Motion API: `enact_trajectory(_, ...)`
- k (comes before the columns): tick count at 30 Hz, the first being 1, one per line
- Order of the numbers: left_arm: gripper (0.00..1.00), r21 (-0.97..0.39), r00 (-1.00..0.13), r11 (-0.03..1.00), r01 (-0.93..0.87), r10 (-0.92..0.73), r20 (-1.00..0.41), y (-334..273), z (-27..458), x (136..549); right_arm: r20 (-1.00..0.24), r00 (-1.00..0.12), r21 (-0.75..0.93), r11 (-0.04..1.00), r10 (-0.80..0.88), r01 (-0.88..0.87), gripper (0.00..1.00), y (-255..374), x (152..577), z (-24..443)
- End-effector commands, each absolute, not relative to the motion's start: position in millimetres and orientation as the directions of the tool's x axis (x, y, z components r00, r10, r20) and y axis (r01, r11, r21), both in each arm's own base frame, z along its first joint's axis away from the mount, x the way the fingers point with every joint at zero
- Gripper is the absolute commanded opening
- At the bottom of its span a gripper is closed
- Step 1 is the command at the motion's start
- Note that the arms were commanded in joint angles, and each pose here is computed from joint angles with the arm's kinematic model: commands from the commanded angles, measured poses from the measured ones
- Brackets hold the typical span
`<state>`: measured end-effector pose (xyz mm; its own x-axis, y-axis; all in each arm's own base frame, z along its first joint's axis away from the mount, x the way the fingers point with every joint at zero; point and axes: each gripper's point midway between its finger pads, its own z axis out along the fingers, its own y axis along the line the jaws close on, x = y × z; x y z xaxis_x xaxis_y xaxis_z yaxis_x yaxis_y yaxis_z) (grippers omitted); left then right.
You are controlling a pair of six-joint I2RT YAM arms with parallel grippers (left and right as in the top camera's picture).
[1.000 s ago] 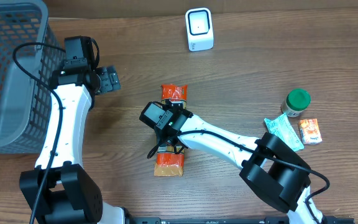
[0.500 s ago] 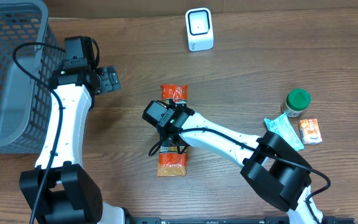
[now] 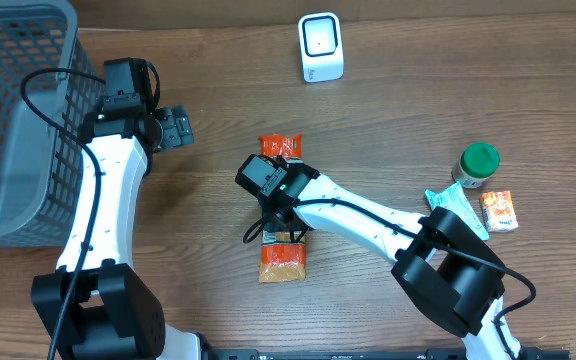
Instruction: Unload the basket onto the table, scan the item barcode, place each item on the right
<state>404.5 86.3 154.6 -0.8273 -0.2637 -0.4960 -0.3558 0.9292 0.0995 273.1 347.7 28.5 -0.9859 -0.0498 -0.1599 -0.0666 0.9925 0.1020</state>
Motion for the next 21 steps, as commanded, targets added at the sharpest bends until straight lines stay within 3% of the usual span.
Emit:
enact_trajectory(1,1.00,0.100,-0.819,0.927,-0.360,-0.263,-0.510,87.0,160.3,408.1,-0.220,-0.972,0.134,0.984,-0.084,-0.116,0.43,350.7,283.8,56.7)
enact_trajectory(21,1.00,0.100,-0.819,0.927,-0.360,-0.263,-0.510,87.0,160.2,408.0,-0.206,-0.972,0.152,0.978,-0.109,-0.142,0.45,351.0,285.6,56.7)
